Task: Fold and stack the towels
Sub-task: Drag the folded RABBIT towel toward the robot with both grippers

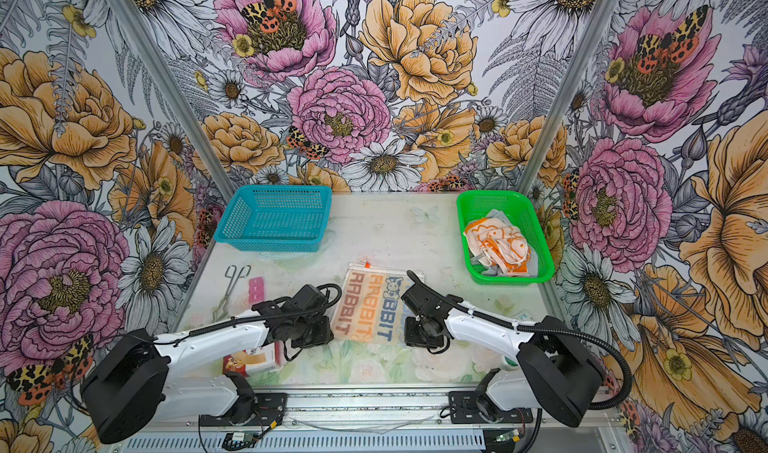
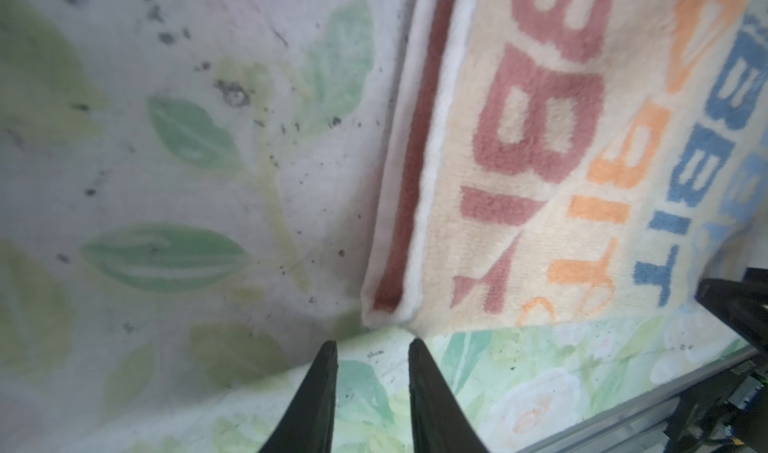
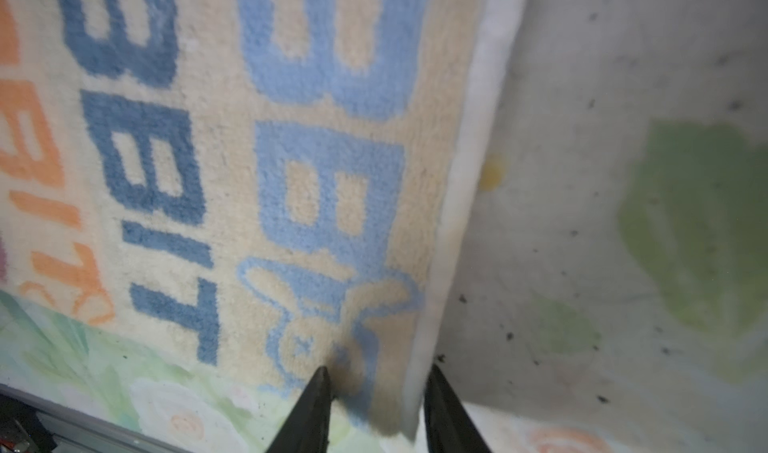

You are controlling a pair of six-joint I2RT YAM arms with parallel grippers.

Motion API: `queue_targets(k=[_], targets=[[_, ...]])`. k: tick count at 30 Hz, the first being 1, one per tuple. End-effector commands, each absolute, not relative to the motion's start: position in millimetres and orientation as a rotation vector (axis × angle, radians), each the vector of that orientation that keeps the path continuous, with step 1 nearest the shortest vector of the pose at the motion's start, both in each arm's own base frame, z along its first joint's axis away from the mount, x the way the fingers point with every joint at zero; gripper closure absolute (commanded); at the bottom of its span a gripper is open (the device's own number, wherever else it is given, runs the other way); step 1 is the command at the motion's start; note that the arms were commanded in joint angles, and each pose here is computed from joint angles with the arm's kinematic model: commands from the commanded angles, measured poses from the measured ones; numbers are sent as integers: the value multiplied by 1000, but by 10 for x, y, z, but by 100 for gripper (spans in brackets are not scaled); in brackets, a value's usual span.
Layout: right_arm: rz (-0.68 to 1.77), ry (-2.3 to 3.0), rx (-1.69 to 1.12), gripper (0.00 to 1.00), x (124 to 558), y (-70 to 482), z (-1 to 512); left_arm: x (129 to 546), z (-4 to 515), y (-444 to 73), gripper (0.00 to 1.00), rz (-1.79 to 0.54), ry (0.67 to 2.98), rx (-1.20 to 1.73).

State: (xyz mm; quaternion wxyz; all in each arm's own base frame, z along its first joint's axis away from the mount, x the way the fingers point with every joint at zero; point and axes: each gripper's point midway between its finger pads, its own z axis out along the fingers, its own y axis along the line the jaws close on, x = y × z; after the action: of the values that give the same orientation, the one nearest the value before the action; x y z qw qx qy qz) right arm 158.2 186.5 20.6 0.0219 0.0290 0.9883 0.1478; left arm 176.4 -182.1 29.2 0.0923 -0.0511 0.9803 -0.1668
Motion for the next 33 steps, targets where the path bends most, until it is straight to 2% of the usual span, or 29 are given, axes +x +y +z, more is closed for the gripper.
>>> queue_targets(k=[1, 8, 10, 12, 17, 19, 22, 23, 30, 33], targets=[[488, 3083, 102, 63, 1518, 1932, 172, 1783, 271, -1669, 67, -429, 2901, -167], [433, 3114, 104, 65, 1411, 1877, 65, 1882, 291, -1822, 65, -518, 2884, -114], [431, 3118, 107, 73, 1410, 1879, 60, 1917, 283, -1841, 65, -512, 2884, -101], [430, 3117, 108, 86, 1411, 1879, 60, 1947, 258, -1858, 64, -506, 2886, -90], [421, 3131, 112, 100, 1372, 1851, 32, 2001, 213, -1919, 64, -514, 2888, -68], [417, 3134, 117, 100, 1356, 1832, 24, 2007, 199, -1932, 68, -517, 2892, -63], [411, 3141, 126, 100, 1317, 1798, 28, 1953, 185, -1954, 97, -540, 2916, -56], [409, 3143, 132, 100, 1298, 1778, 33, 1900, 181, -1935, 100, -535, 2931, -61], [409, 3186, 209, 100, 991, 1539, 56, 1234, 233, -1790, 100, -513, 3042, -138], [442, 3208, 173, 100, 864, 1545, 90, 1154, 296, -1777, 100, -526, 3057, -132]])
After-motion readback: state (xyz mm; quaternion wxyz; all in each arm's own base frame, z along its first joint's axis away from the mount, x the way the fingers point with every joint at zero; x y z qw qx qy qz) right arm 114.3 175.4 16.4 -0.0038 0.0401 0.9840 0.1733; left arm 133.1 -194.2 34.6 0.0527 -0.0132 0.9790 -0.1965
